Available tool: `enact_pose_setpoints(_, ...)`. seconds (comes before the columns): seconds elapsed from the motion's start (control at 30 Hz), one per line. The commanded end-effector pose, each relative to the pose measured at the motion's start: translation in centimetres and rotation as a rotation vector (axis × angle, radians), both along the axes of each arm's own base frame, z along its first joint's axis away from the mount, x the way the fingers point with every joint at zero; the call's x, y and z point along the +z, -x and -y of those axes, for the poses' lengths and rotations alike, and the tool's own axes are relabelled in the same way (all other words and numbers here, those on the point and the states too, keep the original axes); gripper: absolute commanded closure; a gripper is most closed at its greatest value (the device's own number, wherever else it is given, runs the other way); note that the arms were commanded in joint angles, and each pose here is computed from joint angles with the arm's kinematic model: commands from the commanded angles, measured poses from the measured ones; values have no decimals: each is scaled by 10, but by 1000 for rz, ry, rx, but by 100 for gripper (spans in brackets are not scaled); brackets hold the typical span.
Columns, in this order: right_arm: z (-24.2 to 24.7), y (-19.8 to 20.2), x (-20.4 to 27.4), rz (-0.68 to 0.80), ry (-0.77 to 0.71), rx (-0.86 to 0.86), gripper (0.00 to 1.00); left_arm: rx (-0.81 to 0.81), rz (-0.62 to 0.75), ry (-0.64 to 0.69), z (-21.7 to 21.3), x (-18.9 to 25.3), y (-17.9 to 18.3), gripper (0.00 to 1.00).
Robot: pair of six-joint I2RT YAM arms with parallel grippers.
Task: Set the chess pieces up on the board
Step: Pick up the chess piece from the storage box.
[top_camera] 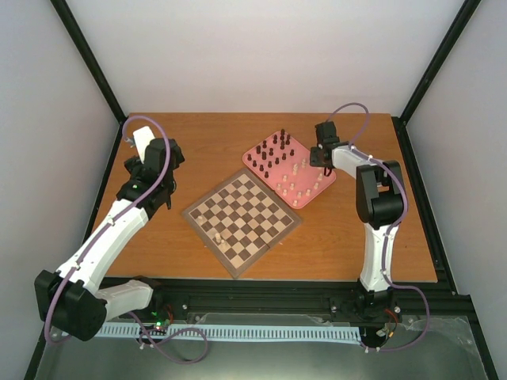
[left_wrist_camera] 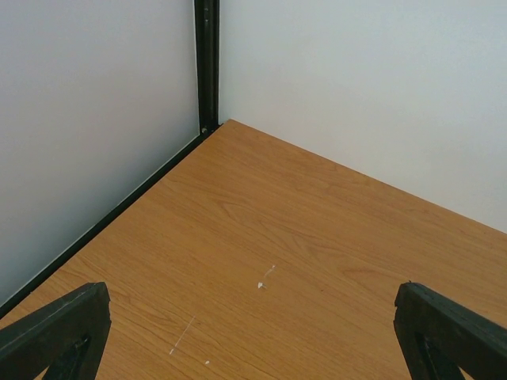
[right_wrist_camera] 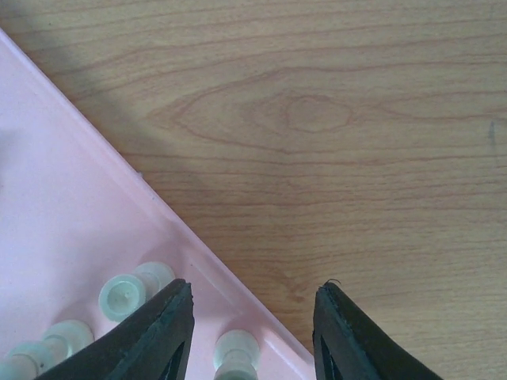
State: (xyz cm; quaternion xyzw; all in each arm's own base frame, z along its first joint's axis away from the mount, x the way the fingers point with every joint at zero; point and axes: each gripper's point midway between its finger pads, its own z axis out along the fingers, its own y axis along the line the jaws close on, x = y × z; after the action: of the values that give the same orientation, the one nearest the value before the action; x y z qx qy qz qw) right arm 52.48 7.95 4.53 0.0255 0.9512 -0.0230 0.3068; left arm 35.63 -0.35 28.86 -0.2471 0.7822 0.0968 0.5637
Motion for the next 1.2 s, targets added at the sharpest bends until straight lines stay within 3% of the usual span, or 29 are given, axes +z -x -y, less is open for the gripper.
enact_pose_setpoints(0.0, 1, -9, 1, 3, -1, 0, 58, 18, 42, -1, -3, 19, -4, 0)
enact_pose_setpoints(0.63, 2, -5, -10, -28, -1, -4, 70, 22, 42, 0, -3, 19, -3, 0)
enact_pose_setpoints(1.17, 2, 0, -14, -42, -5, -9, 69, 21, 40, -1, -3, 18, -3, 0)
